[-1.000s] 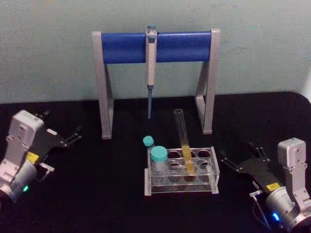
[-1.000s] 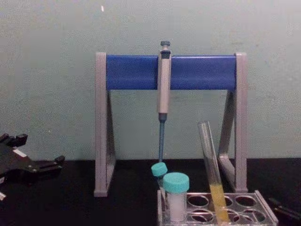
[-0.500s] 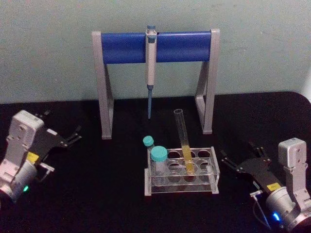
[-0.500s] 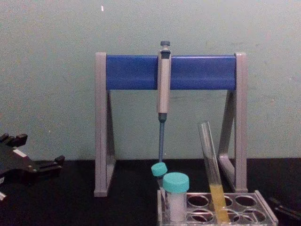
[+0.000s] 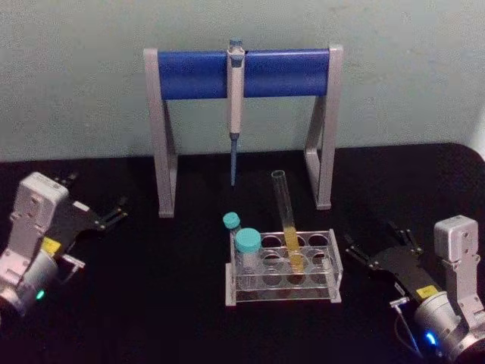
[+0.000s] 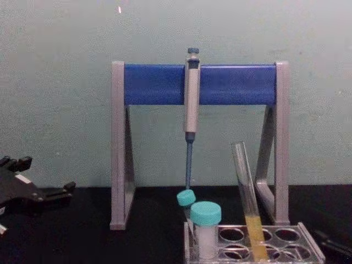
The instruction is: Pick up the test tube from the test tube rack, shake it, then place it back into the test tube rack.
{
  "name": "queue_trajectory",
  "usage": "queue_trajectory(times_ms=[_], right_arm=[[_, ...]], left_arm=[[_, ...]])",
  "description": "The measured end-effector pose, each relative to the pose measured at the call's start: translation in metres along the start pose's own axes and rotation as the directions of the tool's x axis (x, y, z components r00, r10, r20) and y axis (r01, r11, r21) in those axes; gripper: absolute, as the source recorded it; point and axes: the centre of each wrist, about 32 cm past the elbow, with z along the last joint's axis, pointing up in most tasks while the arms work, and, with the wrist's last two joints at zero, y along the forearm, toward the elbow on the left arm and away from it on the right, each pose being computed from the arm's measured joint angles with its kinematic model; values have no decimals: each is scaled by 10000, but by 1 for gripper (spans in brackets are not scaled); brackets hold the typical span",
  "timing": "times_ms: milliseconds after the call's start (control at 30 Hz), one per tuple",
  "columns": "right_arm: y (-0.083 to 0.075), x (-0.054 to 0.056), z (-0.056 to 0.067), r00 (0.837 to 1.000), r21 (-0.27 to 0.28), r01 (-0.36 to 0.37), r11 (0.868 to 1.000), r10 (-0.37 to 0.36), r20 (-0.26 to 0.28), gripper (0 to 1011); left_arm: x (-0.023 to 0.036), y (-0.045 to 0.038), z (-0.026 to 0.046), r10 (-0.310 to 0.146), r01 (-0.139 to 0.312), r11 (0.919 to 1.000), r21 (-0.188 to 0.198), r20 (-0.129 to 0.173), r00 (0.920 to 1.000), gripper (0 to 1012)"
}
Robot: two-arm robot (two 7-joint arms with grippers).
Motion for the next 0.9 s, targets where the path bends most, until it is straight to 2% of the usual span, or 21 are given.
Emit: queue_trajectory(times_ms=[900], right_arm=[[0,0,0,10000,-3,-1,10000,1,0,1000]], left_arm=[[0,0,0,1,-1,10000,0,1,10000,1010]])
